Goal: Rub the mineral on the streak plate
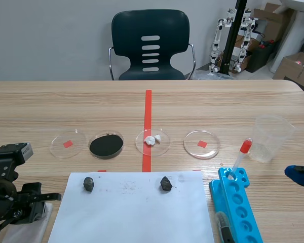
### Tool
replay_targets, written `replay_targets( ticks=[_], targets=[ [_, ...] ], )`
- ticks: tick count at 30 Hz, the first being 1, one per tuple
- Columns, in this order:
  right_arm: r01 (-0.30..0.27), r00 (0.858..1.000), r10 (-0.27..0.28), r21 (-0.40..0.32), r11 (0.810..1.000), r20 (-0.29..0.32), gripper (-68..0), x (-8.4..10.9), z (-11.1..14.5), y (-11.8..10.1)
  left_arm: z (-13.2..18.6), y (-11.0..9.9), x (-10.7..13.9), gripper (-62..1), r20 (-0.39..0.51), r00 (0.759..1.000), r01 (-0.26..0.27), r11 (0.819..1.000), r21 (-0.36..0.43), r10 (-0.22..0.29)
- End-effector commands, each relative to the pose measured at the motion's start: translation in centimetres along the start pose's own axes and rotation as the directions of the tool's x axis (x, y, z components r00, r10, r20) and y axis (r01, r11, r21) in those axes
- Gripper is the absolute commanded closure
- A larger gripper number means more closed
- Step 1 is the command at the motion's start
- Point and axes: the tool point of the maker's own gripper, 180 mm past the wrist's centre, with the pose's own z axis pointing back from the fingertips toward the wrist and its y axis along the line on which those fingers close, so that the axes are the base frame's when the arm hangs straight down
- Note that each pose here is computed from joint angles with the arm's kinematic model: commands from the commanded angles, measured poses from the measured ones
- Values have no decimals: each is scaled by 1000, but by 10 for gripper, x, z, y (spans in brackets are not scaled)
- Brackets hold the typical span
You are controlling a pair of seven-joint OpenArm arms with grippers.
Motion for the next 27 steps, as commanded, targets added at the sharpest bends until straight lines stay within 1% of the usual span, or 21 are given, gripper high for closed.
replay_targets(
  ticks=[1, 8, 13, 17, 21, 27],
  targets=[
    [-8, 999, 8, -2, 1000, 46, -679, 13, -3, -3, 3, -4, 5, -70, 17, 1000, 7, 1000, -8, -7],
    [-8, 999, 8, -2, 1000, 46, -679, 13, -3, -3, 3, 1, 9, -70, 40, 999, 22, 1000, 18, -23],
    [-8, 999, 8, -2, 1000, 46, -679, 13, -3, -3, 3, 11, 11, -70, 45, 997, 54, 996, 76, -58],
    [-8, 999, 8, -2, 1000, 46, -679, 13, -3, -3, 4, 16, 8, -70, 27, 997, 69, 992, 104, -72],
    [-8, 999, 8, -2, 1000, 46, -679, 13, -3, -3, 3, 14, 7, -70, 25, 998, 62, 994, 92, -65],
    [-8, 999, 8, -2, 1000, 46, -679, 13, -3, -3, 3, -4, 5, -70, 16, 1000, 12, 1000, -10, -12]
  ],
)
